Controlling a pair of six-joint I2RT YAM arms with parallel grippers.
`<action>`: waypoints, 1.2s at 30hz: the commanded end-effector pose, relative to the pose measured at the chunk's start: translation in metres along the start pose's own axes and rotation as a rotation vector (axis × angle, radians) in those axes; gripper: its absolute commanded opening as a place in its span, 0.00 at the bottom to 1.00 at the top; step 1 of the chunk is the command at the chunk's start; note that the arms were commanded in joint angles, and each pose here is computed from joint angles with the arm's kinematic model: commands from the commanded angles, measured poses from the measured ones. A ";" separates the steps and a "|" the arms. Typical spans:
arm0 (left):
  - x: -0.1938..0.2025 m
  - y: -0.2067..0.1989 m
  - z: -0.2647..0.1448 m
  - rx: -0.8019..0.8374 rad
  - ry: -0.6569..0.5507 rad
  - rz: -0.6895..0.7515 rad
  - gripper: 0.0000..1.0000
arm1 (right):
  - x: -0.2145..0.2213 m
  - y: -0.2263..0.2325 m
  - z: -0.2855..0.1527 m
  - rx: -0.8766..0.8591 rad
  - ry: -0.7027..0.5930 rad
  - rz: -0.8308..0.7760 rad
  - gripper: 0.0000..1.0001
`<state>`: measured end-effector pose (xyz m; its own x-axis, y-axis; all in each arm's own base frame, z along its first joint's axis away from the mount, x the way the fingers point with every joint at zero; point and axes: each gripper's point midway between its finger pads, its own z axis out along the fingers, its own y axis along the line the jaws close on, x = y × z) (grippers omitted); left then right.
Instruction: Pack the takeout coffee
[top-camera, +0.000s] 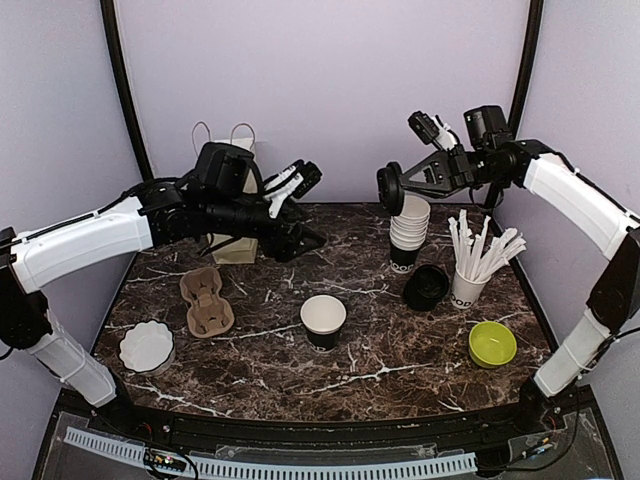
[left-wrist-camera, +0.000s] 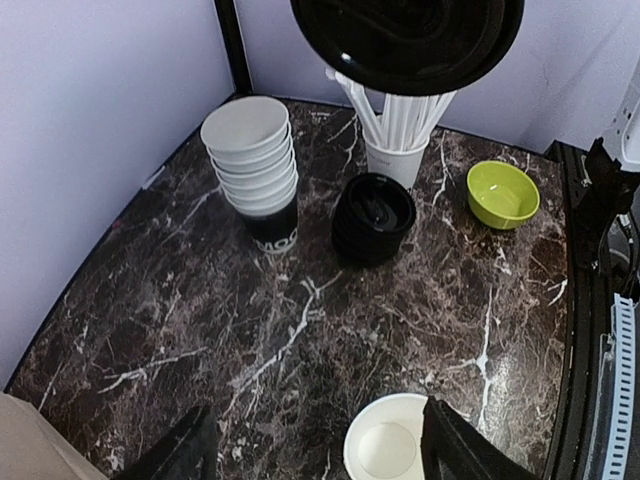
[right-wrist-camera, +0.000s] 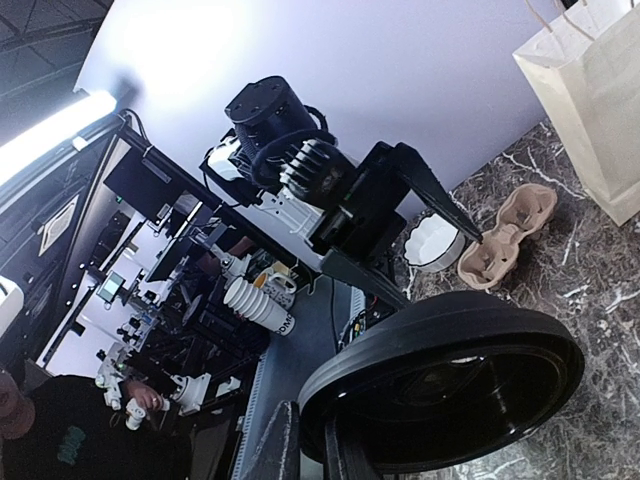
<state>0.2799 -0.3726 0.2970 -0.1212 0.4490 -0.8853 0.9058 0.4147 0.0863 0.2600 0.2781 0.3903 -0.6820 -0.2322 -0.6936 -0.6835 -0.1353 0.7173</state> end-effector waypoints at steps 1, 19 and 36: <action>0.023 0.000 -0.011 -0.027 0.067 -0.017 0.72 | 0.012 -0.002 0.008 -0.020 0.025 0.061 0.07; -0.092 -0.016 -0.045 0.037 -0.520 0.153 0.94 | 0.011 0.011 0.047 -0.097 0.110 0.055 0.07; -0.108 -0.038 -0.013 0.176 -0.569 0.194 0.99 | -0.003 -0.037 0.047 0.156 0.093 -0.316 0.30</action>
<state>0.2634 -0.4168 0.3708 0.1882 0.0537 -0.9807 0.9476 0.2526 0.1957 0.2521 0.3228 0.3709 -0.6954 -0.3260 -0.6404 -0.6502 -0.0943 0.7539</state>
